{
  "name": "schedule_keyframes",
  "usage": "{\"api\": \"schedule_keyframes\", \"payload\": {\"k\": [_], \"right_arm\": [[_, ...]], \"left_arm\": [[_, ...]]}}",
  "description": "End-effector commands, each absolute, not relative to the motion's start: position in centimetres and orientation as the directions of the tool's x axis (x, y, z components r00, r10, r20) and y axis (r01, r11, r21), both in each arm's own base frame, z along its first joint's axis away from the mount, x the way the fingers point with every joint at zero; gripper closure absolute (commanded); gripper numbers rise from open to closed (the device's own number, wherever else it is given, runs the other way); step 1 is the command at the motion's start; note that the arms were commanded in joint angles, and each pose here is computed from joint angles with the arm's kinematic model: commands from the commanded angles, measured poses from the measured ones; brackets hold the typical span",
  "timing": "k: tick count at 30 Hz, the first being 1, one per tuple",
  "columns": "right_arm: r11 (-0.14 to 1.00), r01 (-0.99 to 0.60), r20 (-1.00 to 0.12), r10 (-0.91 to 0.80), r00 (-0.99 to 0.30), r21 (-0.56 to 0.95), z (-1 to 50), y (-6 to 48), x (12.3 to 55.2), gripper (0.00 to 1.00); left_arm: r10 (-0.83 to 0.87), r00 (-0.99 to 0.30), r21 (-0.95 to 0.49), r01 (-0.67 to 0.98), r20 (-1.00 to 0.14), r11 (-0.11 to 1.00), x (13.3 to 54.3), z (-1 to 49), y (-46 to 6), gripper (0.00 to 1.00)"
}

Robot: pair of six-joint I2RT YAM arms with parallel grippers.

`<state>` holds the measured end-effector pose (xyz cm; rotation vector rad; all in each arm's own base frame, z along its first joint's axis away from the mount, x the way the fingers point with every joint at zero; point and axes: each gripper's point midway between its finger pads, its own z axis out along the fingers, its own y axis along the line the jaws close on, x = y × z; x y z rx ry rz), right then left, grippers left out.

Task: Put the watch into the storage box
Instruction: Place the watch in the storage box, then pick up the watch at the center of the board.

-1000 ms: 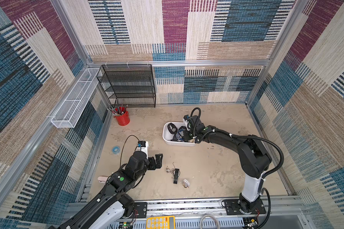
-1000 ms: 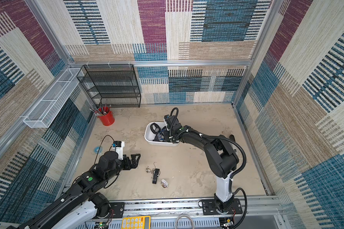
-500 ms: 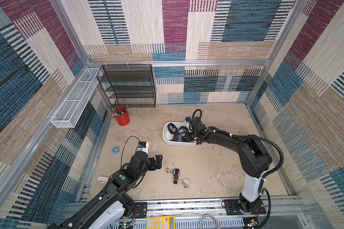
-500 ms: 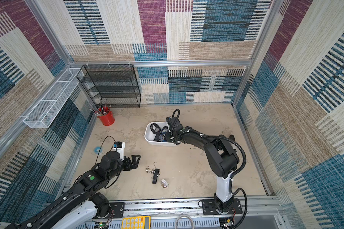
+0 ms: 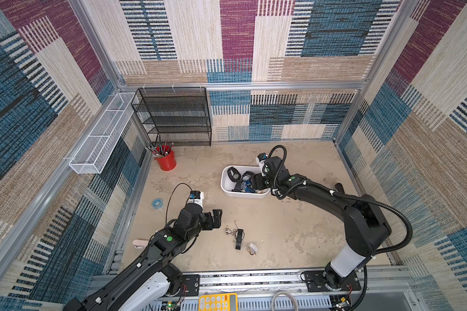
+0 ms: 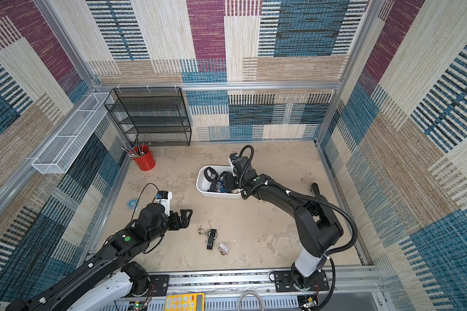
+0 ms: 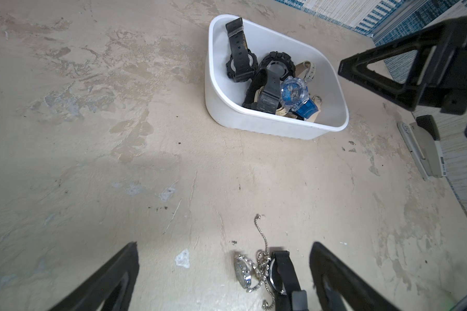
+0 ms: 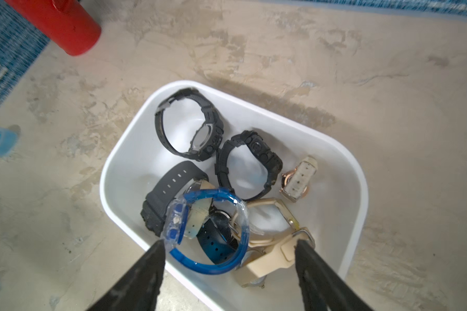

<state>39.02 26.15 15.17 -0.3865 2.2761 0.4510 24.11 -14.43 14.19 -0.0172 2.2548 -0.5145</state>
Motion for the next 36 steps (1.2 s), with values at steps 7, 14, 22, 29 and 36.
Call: {"api": "schedule_keyframes", "payload": {"k": [7,14,22,29,36], "right_arm": [[0.839,-0.470,-0.850,-0.017,-0.527,0.275,18.8,24.9,35.6,0.00],[0.852,-0.452,-0.859,-0.006,-0.511,0.263,19.0,24.2,35.4,0.00],[0.861,-0.438,-0.858,-0.005,-0.513,0.257,18.7,24.1,35.8,0.00],[0.863,-0.433,-0.855,-0.001,-0.519,0.262,18.4,24.2,36.0,0.00],[0.865,-0.428,-0.854,0.002,-0.520,0.262,18.4,24.1,35.9,0.00]], "left_arm": [[-0.162,-0.686,-0.396,0.197,-0.710,0.897,24.9,14.7,-16.2,0.00],[-0.157,-0.728,-0.406,0.179,-0.668,0.896,24.9,13.9,-16.7,0.03],[-0.120,-0.828,-0.393,0.127,-0.547,0.911,22.6,12.6,-16.9,0.15],[-0.128,-0.854,-0.421,0.114,-0.504,0.900,20.1,12.2,-18.0,0.18],[-0.087,-0.872,-0.408,0.137,-0.483,0.903,17.7,11.3,-19.7,0.20]]}}
